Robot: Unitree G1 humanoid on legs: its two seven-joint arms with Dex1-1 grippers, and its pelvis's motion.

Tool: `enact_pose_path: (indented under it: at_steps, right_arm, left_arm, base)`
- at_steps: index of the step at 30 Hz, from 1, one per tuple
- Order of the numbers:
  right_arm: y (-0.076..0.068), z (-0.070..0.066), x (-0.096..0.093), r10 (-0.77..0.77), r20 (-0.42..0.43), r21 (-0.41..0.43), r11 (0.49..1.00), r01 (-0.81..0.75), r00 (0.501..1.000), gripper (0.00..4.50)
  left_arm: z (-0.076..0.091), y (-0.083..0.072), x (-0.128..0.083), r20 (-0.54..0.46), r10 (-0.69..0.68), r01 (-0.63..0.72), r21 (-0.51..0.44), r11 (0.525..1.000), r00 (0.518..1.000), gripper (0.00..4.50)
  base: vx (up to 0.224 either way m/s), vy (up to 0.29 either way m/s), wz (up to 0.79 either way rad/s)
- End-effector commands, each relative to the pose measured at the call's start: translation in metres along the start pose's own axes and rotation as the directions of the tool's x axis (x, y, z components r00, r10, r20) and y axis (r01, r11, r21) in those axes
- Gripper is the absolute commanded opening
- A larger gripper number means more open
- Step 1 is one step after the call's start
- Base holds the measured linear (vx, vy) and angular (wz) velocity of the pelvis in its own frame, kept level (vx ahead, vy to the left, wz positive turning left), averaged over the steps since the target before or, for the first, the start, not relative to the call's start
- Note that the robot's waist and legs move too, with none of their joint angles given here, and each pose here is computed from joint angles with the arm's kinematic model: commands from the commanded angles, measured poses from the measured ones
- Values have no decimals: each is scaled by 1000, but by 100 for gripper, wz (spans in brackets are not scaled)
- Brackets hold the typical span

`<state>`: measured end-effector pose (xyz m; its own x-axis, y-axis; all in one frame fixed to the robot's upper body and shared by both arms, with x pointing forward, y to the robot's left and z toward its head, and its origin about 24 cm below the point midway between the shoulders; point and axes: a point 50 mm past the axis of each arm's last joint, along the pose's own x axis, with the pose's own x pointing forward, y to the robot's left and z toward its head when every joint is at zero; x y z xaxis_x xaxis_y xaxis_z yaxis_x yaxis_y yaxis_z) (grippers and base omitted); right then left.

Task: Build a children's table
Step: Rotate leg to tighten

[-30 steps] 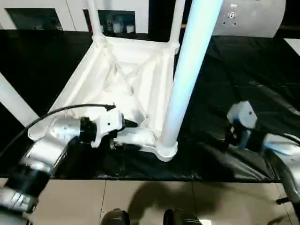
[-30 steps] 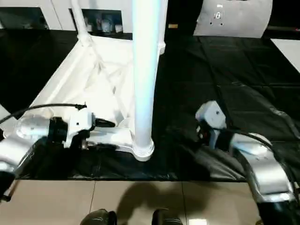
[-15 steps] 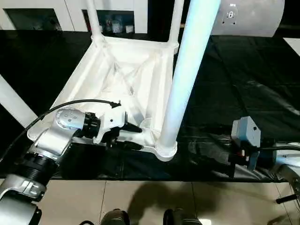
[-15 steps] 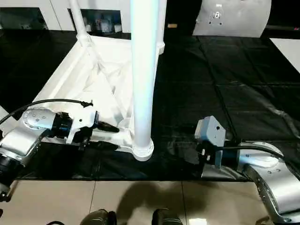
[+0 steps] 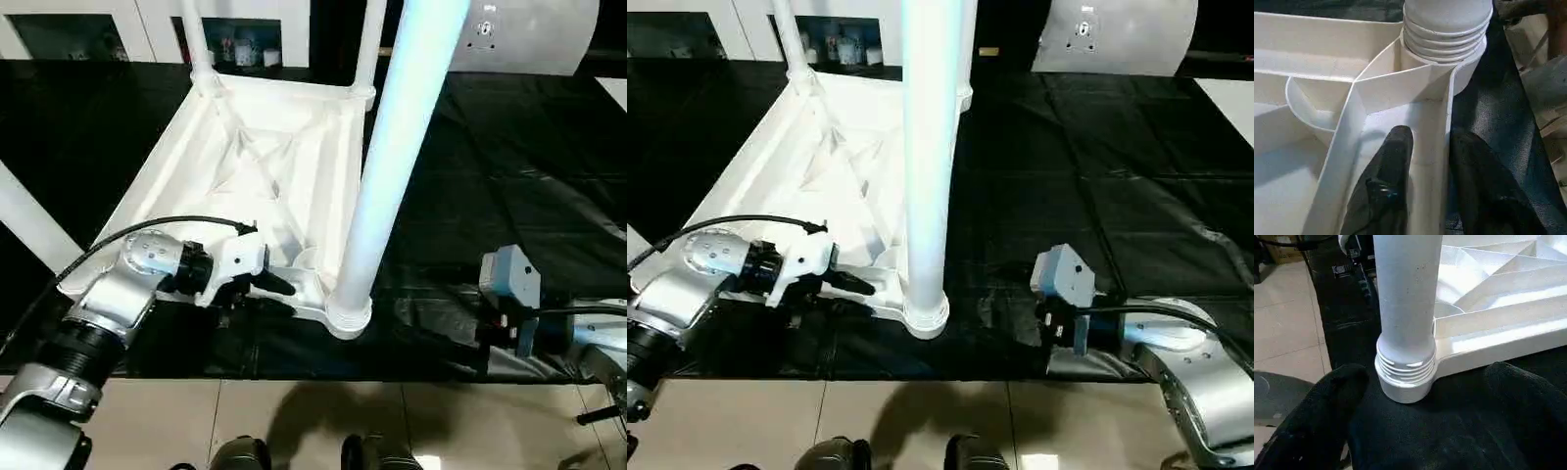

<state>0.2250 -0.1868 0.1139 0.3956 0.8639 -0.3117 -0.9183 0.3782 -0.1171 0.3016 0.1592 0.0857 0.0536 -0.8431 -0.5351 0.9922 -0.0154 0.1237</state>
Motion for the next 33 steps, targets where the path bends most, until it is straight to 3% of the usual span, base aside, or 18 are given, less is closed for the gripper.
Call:
enact_pose_path:
  at_steps: [1, 13, 15, 18, 23, 26, 33]
  right_arm:
    - [3, 1, 1, 11, -1, -4, 1000, -11, 1000, 450]
    - [-1, -2, 5, 16, -7, 47, 999, -16, 1000, 450]
    - [-6, 0, 6, -4, 26, 92, 996, 2, 1000, 450]
    - [-9, 2, 11, -31, 59, 86, 996, 26, 998, 450]
    - [-14, 0, 21, -114, 74, 74, 991, 109, 991, 450]
    - [-18, -2, 24, -173, 78, 71, 983, 168, 982, 450]
    - [-21, -2, 29, -155, 60, 74, 986, 151, 986, 450]
  left_arm:
    - [3, -1, 3, -4, -21, 21, 11, 1000, 1000, 107]
    - [7, -11, 9, 43, 0, 0, -3, 1000, 999, 10]
    - [3, -10, 11, 15, 49, -49, 7, 999, 999, 10]
    - [-4, -3, 11, -45, 147, -147, 4, 989, 988, 10]
    - [2, 1, 17, -5, 263, -262, -84, 961, 965, 10]
    - [4, 0, 21, 3, 290, -288, -93, 953, 957, 10]
    - [8, 1, 28, 29, 257, -256, -42, 966, 966, 10]
  base:
    - [0, 0, 0]
    - [0, 0, 0]
    - [0, 0, 0]
    - [0, 0, 0]
    - [0, 0, 0]
    - [0, 0, 0]
    - [0, 0, 0]
